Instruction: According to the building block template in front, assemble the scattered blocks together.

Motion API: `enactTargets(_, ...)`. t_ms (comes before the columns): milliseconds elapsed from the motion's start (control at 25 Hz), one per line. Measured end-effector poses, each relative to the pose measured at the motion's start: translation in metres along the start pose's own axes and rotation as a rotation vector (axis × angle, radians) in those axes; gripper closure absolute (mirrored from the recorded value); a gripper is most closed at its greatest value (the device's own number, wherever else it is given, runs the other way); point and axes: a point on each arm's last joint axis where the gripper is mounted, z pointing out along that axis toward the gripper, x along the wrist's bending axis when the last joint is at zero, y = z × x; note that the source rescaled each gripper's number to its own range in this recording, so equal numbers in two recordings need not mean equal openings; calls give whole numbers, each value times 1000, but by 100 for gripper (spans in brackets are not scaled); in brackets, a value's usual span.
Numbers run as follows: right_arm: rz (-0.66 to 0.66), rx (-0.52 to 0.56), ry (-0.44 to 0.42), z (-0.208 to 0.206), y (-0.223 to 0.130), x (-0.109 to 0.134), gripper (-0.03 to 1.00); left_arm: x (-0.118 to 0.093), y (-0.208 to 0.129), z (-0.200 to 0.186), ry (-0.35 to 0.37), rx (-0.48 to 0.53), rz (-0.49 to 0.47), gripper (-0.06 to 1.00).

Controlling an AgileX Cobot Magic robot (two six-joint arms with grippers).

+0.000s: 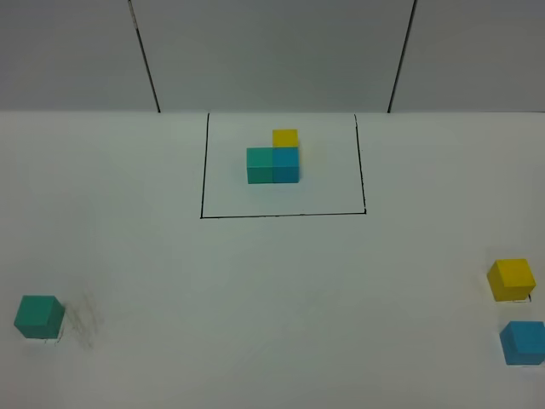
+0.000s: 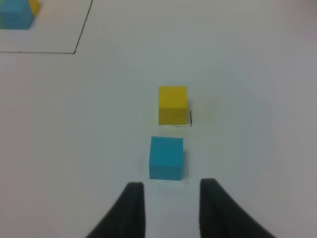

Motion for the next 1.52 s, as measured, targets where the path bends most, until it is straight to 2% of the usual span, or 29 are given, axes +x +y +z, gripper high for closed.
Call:
enactTargets(1040, 0, 0, 0, 0, 0, 0, 93, 0, 1, 1, 1, 9, 0, 31)
enactTargets(1280, 0, 0, 0, 0, 0, 0, 93, -2, 38, 19, 6, 108, -31, 31)
enactTargets(1520, 0, 0, 0, 0, 0, 0, 93, -6, 84, 79, 28, 319, -72, 31)
